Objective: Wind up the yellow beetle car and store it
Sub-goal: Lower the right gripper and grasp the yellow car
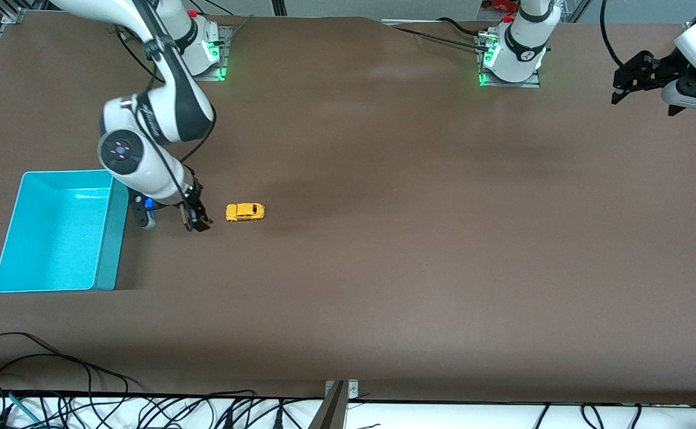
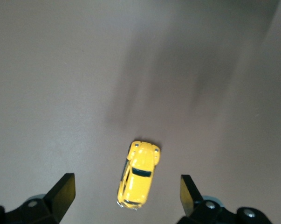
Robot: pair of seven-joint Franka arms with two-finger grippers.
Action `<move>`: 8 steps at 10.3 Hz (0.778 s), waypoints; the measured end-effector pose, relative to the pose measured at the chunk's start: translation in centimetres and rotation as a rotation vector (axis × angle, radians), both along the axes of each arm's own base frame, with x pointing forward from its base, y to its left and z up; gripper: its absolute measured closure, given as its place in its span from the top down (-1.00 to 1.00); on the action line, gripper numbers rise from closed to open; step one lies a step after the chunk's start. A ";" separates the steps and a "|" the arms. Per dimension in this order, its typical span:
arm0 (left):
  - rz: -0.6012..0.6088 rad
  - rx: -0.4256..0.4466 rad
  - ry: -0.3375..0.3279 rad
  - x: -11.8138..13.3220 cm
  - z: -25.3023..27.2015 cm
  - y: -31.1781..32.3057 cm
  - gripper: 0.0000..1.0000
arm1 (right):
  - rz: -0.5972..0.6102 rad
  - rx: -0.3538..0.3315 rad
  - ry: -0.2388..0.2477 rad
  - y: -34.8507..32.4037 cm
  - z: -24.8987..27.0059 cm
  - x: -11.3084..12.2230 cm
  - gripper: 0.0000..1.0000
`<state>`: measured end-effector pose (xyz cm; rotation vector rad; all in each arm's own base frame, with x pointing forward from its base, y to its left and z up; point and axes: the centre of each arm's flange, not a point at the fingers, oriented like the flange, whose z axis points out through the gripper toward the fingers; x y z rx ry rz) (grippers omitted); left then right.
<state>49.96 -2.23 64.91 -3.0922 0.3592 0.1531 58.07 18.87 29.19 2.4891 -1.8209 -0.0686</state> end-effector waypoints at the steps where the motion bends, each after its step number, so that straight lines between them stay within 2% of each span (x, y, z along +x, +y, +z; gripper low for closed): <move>1: 0.009 -0.002 0.001 0.0 0.0 0.1 1.00 | -0.048 -0.008 0.006 0.7 -1.5 -0.1 1.00; 4: 0.033 -0.017 0.010 0.5 0.0 0.5 1.00 | -0.104 -0.039 0.006 1.6 -2.4 -0.4 1.00; 8: 0.069 -0.020 0.015 0.8 0.1 -0.9 1.00 | -0.154 -0.065 0.039 3.0 -5.5 -1.2 1.00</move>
